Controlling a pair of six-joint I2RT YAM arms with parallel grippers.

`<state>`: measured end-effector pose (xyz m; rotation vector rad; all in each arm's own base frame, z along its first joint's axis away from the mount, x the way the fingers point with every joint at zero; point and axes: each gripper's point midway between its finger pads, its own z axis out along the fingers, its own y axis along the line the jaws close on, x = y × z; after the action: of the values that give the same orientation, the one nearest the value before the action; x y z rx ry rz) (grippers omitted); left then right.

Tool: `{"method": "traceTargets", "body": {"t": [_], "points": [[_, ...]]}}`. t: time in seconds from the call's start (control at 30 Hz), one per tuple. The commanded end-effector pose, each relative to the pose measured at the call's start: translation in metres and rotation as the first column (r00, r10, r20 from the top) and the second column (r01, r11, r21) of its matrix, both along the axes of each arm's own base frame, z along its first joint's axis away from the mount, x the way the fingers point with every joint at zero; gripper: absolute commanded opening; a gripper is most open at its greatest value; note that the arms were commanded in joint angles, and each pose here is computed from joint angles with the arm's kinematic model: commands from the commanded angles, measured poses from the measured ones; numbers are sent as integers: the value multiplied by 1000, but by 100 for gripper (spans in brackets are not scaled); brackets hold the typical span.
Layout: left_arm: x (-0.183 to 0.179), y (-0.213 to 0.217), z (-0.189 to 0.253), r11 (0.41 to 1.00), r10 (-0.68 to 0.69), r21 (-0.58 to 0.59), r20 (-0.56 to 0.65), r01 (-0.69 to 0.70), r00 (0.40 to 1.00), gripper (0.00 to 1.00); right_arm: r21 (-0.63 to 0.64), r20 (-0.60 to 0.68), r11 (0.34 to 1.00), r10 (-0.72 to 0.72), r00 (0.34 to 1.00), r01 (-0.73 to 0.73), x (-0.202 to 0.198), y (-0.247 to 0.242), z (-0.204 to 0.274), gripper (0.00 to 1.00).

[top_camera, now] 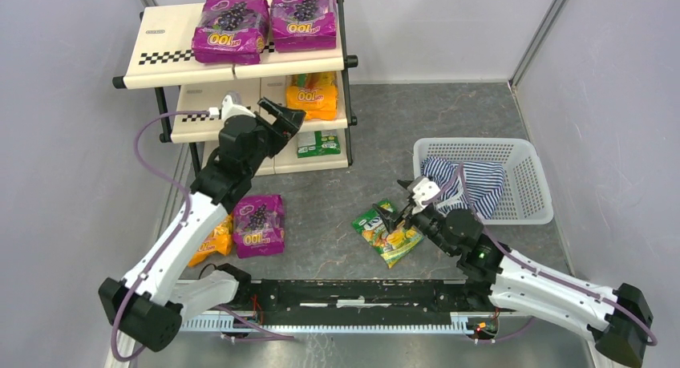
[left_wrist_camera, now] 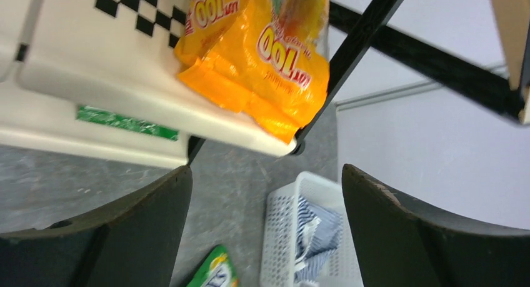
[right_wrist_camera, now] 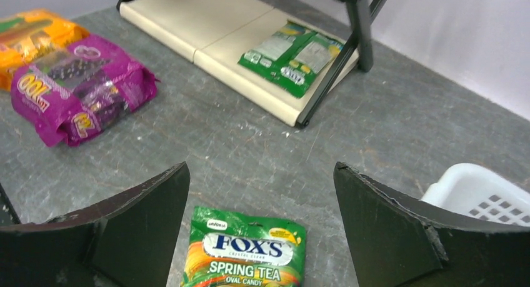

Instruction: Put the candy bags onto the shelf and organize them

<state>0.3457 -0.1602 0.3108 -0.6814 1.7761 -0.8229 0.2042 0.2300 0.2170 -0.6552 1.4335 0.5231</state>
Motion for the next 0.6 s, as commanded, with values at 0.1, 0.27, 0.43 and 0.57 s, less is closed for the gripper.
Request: {"method": "traceTargets", "body": {"t": [0.1, 0.27, 0.43, 0.57], "points": [[-55, 9, -51, 945, -176, 247, -164, 213, 971, 100, -37, -127, 994, 101, 987, -107, -5, 31, -20, 93], [-90, -3, -90, 916, -308, 195, -220, 351, 926, 100, -194, -336, 957, 143, 931, -217, -11, 55, -75, 98], [-110, -9, -115, 901, -373, 141, -227, 410, 899, 100, -352, -514, 895, 59, 856, -273, -14, 63, -131, 98], [-119, -6, -123, 875, -401, 177, -252, 450, 881, 100, -451, -556, 857, -52, 830, -248, -15, 51, -156, 98]]}}
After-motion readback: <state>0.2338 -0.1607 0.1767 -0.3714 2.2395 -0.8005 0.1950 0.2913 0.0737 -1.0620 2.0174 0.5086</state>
